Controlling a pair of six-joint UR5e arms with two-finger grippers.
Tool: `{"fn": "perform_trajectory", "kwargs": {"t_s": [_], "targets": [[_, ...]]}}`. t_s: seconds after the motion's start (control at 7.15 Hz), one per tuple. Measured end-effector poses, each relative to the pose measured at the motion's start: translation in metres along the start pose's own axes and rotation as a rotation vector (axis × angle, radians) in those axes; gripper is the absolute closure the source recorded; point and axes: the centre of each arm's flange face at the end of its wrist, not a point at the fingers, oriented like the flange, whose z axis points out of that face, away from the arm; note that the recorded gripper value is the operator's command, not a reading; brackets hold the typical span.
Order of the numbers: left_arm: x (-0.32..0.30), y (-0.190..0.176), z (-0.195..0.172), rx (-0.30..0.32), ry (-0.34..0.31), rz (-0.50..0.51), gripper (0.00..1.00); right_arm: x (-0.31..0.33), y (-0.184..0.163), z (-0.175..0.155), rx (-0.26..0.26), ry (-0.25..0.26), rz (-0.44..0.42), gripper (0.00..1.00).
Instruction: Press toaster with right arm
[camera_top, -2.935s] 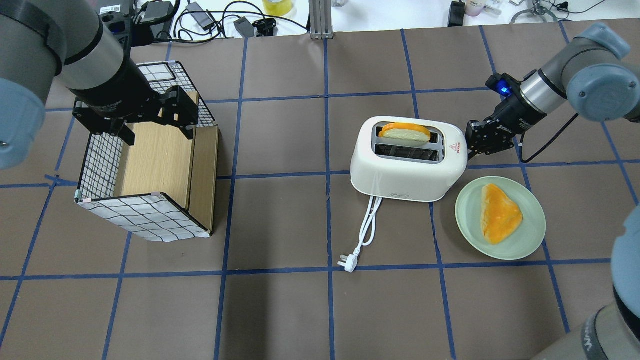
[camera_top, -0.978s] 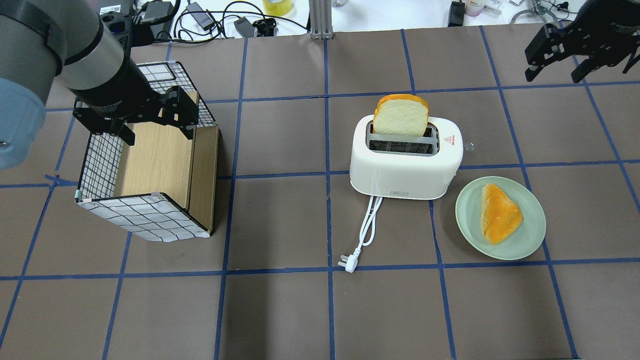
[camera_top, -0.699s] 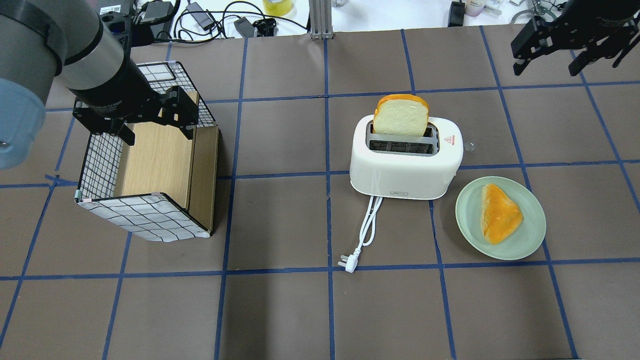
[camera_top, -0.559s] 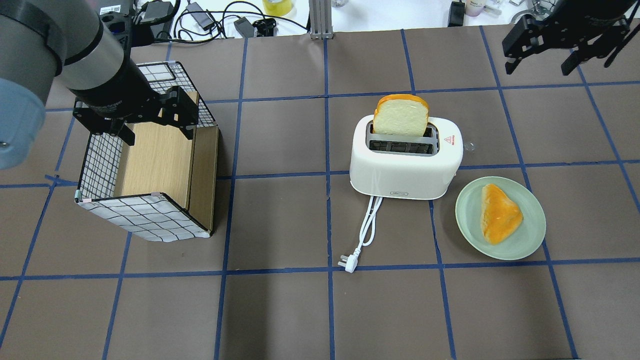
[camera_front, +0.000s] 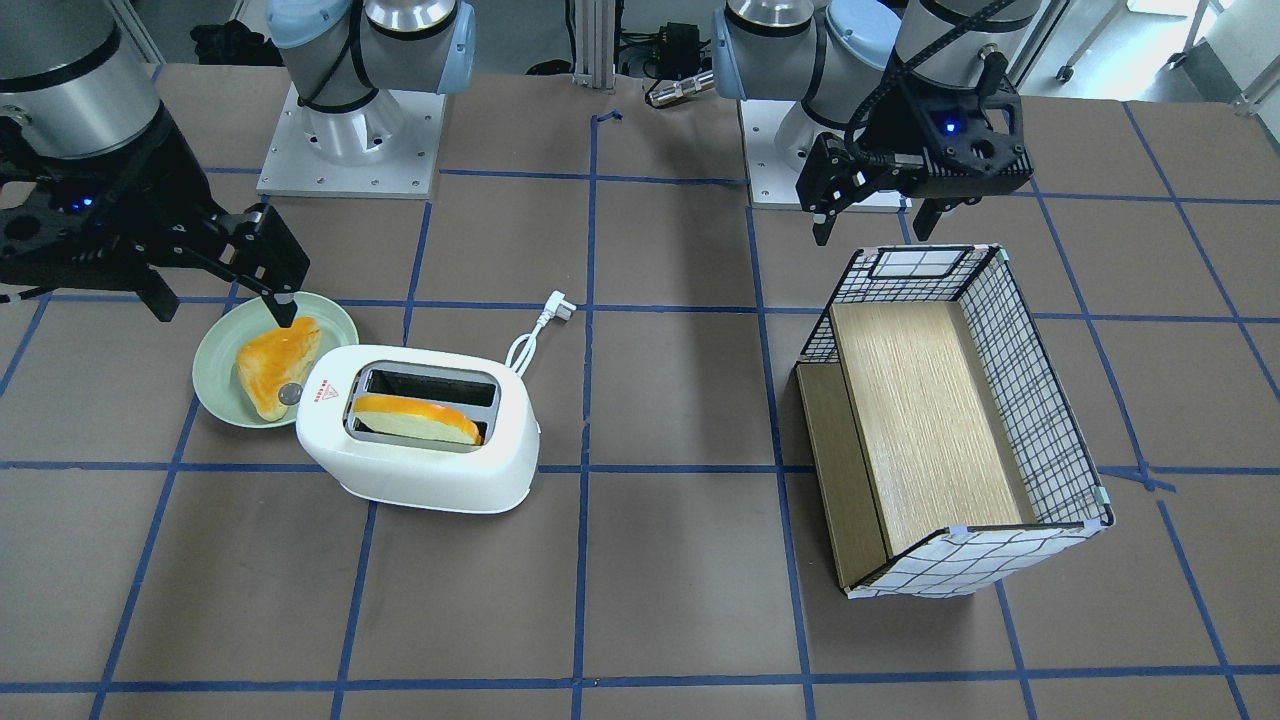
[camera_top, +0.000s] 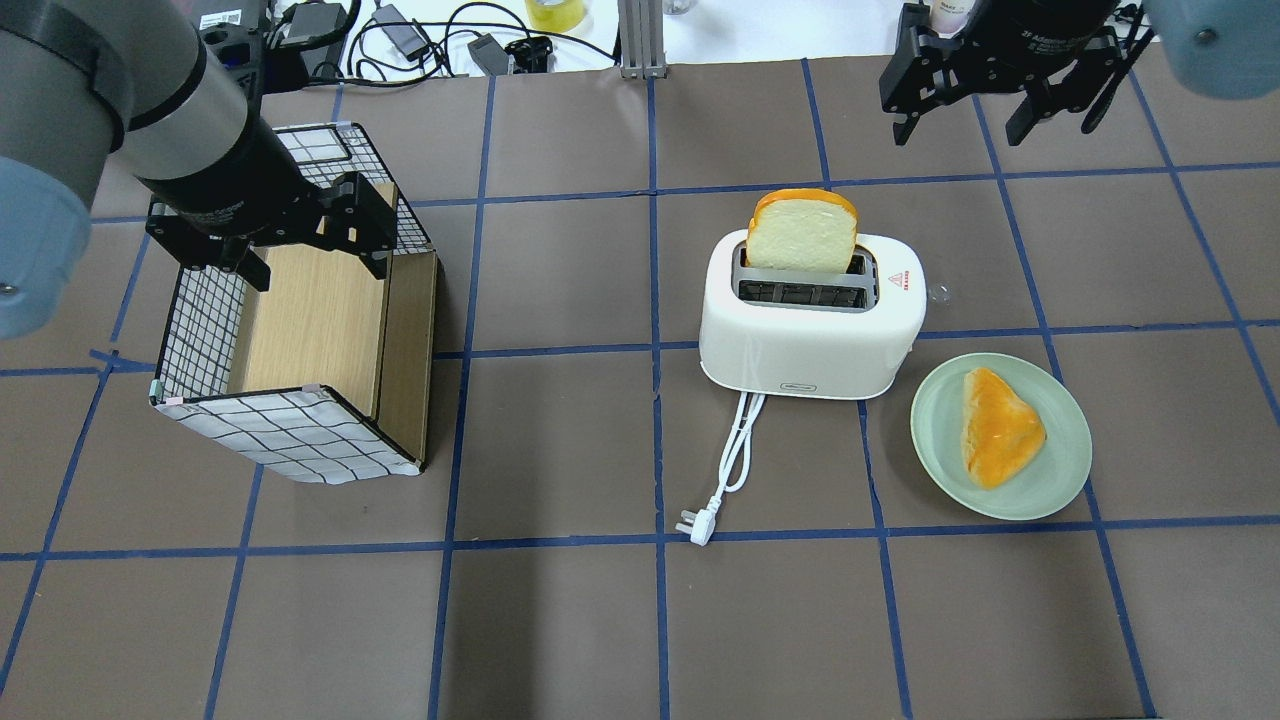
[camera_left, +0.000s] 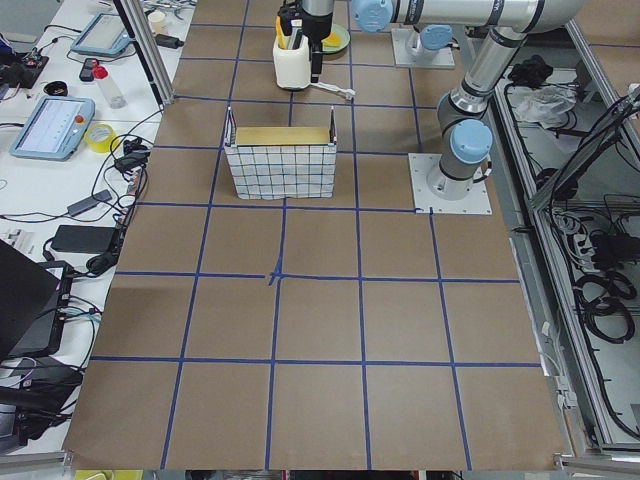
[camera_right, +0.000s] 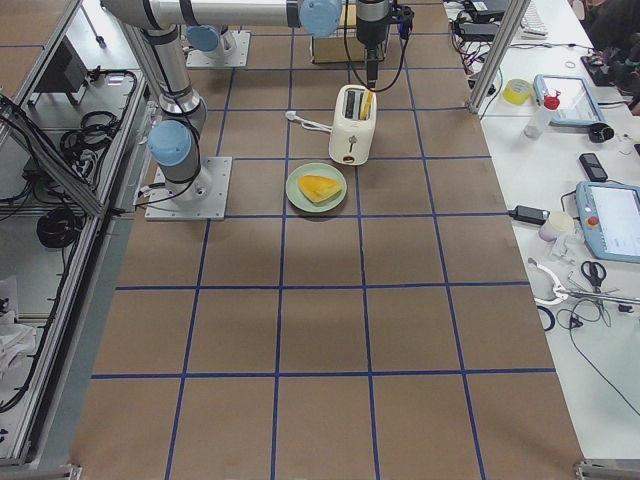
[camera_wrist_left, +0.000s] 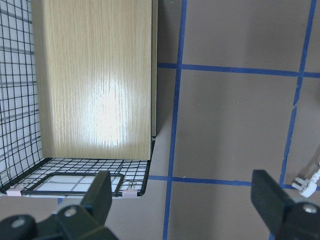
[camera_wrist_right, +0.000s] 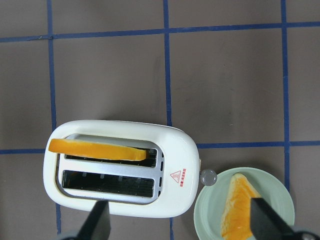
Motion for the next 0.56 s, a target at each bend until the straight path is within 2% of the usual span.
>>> {"fn": "perform_trajectory", "kwargs": {"t_s": [0.28, 0.56], "targets": [[-0.0001, 0.0, 0.0, 0.0, -0.001, 0.0, 0.0, -0.0071, 0.0016, 0.0036, -0.009, -0.004, -0.067, 0.0], [-0.0001, 0.0, 0.0, 0.0, -0.001, 0.0, 0.0, -0.0083, 0.0034, 0.0053, -0.017, -0.005, -0.086, 0.0]]}}
